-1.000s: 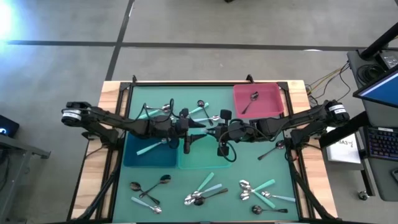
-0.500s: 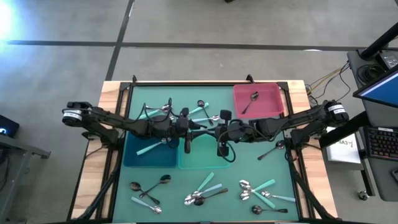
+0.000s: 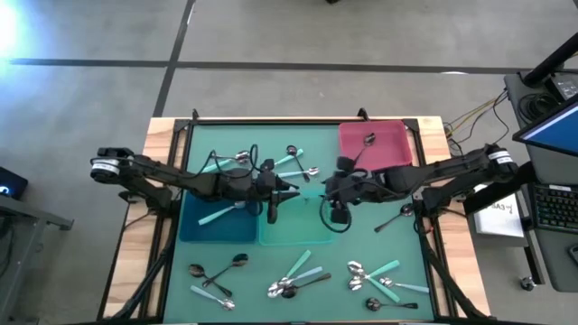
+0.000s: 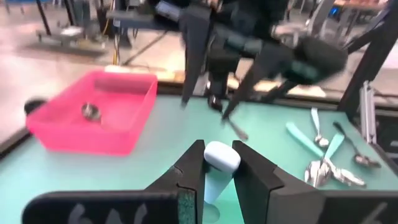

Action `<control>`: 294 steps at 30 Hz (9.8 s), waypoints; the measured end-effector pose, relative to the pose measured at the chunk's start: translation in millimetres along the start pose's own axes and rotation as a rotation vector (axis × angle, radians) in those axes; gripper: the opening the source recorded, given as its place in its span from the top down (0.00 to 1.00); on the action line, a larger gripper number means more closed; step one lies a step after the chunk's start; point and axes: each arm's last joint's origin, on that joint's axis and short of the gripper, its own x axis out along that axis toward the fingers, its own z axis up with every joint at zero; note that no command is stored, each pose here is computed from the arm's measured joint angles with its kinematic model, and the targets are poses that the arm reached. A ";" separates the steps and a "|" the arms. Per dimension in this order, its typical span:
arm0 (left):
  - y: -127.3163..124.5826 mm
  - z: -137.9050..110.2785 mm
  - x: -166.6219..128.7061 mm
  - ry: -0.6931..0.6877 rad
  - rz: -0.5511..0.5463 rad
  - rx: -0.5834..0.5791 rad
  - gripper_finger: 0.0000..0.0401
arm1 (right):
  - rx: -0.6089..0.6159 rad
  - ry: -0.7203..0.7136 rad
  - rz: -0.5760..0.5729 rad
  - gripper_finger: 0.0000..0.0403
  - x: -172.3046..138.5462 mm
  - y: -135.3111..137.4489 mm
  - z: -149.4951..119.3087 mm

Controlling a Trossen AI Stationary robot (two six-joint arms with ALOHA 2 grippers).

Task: Sort silverware by color (type)
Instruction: Put the blue spoon into the green bin, then put the black spoon into the pink bin, then put the green spoon into the blue bin

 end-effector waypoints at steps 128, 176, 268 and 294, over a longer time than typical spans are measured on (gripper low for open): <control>-2.5 -36.0 16.1 0.211 -0.104 -0.114 0.61 | 0.073 0.757 0.258 0.74 61.3 20.7 -150.2; -2.4 -36.4 16.0 0.216 -0.101 -0.122 0.61 | 0.152 0.486 -0.255 0.98 39.4 -118.4 -66.5; 176.5 -68.9 60.9 0.967 0.388 -0.122 0.95 | 0.282 0.385 -0.231 0.80 59.1 -169.2 -65.3; 164.8 -14.0 33.7 1.397 0.457 -0.058 0.97 | 0.304 0.376 -0.237 0.80 59.3 -169.5 -64.8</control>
